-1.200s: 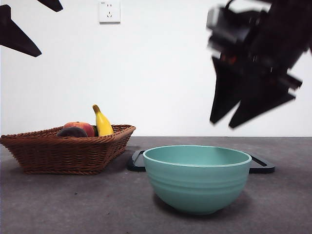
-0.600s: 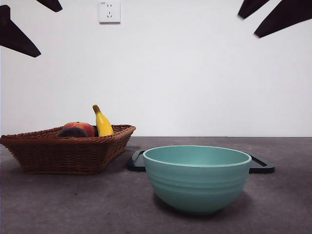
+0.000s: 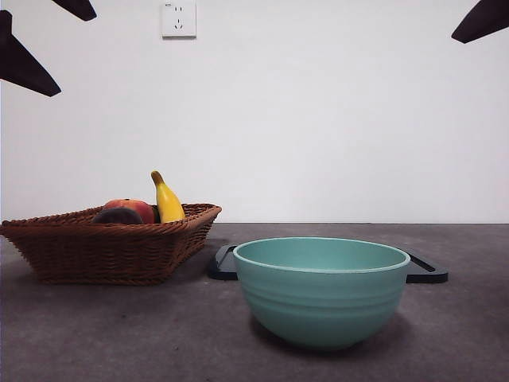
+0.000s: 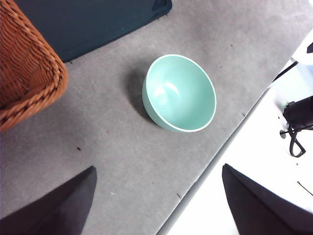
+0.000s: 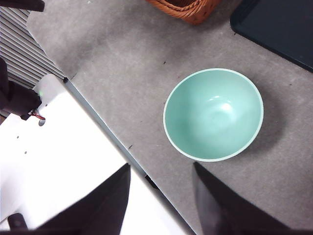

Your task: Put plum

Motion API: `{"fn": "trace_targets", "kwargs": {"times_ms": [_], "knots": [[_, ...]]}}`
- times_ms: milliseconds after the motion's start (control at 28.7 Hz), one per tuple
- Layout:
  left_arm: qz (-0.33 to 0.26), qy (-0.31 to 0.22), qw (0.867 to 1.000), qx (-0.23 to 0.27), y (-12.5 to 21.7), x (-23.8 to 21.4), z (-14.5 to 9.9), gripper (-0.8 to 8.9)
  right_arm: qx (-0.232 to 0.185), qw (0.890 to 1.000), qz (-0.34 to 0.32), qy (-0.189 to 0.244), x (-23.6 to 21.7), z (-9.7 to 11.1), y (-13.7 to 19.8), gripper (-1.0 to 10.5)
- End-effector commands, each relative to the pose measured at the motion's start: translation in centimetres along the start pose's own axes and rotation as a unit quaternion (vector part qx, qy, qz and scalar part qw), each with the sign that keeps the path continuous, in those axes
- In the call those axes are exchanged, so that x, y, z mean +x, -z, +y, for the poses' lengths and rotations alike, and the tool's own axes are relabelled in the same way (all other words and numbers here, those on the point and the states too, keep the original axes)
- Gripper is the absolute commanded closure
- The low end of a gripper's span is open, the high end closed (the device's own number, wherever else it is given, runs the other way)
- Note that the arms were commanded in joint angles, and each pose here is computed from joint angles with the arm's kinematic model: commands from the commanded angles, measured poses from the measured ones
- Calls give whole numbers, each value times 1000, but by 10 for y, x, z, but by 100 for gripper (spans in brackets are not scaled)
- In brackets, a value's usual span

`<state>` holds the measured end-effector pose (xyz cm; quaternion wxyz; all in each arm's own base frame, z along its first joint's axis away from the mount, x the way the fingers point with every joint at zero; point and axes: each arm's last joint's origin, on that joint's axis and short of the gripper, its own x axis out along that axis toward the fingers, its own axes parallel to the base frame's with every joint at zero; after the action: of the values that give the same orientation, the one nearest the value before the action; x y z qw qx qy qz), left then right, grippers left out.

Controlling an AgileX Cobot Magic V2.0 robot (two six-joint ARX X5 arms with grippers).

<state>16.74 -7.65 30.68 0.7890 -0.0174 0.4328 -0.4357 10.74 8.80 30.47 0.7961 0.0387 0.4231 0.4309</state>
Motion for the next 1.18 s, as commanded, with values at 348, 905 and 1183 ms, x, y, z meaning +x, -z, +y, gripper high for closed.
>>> {"fn": "trace_targets", "kwargs": {"times_ms": [348,905,1183], "knots": [[-7,3,1000,16,-5,-3,-3,470,-14,1000,-6,-5,-2,3,-4,749],[-8,3,1000,16,-5,-3,-3,806,-16,1000,-7,-5,-2,3,-4,937],[-8,3,1000,16,-5,-3,-3,806,-16,1000,-7,-5,-2,3,-4,937]]}}
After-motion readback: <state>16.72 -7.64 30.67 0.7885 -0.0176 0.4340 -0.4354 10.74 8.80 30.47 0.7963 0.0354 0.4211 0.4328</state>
